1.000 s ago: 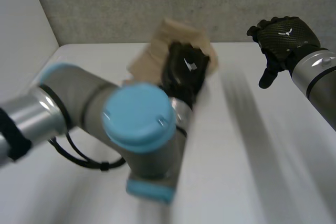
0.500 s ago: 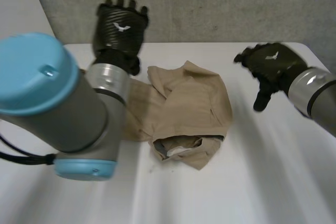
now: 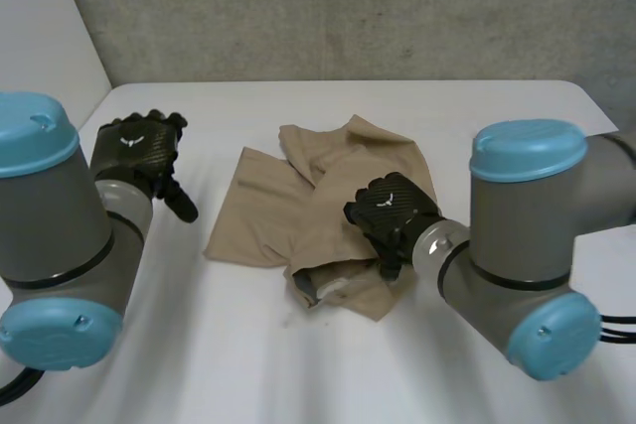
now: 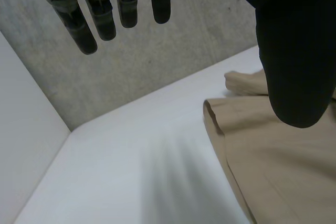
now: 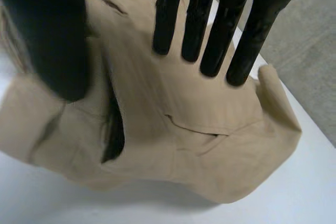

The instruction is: Fold the shorts.

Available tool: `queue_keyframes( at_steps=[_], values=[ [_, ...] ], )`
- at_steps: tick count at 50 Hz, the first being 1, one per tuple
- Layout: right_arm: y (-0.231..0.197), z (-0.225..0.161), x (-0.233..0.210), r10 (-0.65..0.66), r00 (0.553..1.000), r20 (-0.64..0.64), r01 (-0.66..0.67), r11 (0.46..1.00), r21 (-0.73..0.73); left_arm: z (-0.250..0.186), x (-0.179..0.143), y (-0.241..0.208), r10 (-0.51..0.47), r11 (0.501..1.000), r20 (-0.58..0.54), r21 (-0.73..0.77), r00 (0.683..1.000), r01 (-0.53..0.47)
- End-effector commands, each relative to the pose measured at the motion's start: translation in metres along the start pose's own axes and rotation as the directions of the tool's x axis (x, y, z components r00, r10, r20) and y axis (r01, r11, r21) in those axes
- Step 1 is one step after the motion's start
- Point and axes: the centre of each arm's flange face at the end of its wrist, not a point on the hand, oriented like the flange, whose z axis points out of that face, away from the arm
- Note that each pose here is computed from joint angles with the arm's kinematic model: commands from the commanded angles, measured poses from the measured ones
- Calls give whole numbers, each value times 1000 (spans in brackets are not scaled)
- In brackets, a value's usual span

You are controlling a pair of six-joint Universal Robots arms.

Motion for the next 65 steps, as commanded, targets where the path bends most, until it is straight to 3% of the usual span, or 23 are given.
queue_keyframes(
  at_steps=[1,6,10,11,12,15,17,19,23,25,28,30,35,38,41,46,49,56,61,63,65],
  values=[
    [-7,16,9,-45,997,-67,48,998,42,-8,-4,7,7,1000,-18,-17,1000,-7],
    [-29,13,5,-57,996,-64,63,992,109,-10,-10,4,-1,1000,-5,-6,1000,1],
    [-110,-19,-9,-96,992,-78,119,915,385,-10,-22,-6,-17,1000,30,20,999,17],
    [-110,-19,-9,-96,992,-78,119,915,386,-10,-25,-8,-21,999,38,28,999,20],
    [-149,-33,10,-56,983,-175,141,840,524,-11,-29,-10,-26,999,51,35,998,24],
    [-162,-39,18,-28,977,-209,145,807,572,-12,-35,-14,-32,999,67,45,997,29],
    [-205,-71,50,119,943,-310,146,690,709,-15,-47,-22,-47,996,103,74,994,40],
    [-222,-91,80,265,895,-360,115,642,758,-21,-57,-32,-64,992,128,112,990,49],
    [-213,-89,103,326,852,-409,103,663,742,-29,-66,-41,-78,987,152,153,985,55],
    [-189,-78,122,350,809,-473,76,735,674,-32,-69,-44,-84,984,161,169,983,57],
    [-161,-65,130,339,788,-514,33,810,586,-36,-72,-47,-90,981,168,185,982,58],
    [-112,-45,140,295,777,-556,-45,907,419,-38,-72,-47,-89,981,167,188,982,57],
    [-28,-14,124,218,831,-512,-195,976,99,-42,-68,-43,-83,983,154,175,985,56],
    [6,-9,112,200,858,-474,-254,966,-51,-43,-66,-38,-78,985,147,161,986,54],
    [20,-10,117,211,848,-486,-292,952,-97,-42,-64,-34,-73,988,140,147,987,52],
    [24,-23,134,322,786,-527,-396,917,-32,-45,-52,-30,-56,990,75,132,996,46],
    [8,-39,137,349,783,-515,-390,920,31,-49,-44,-31,-46,990,30,135,999,41],
    [-20,-57,119,308,902,-304,-290,951,105,-61,-17,-28,-15,990,-117,136,993,31],
    [-19,-62,105,90,972,-216,-80,995,55,-65,10,-12,14,996,-222,86,975,5],
    [-15,-61,104,54,976,-212,-49,998,30,-66,14,-10,18,997,-233,78,972,0],
    [-3,-60,102,-77,977,-201,68,996,-52,-70,29,4,36,999,-283,37,958,-26]
  ],
)
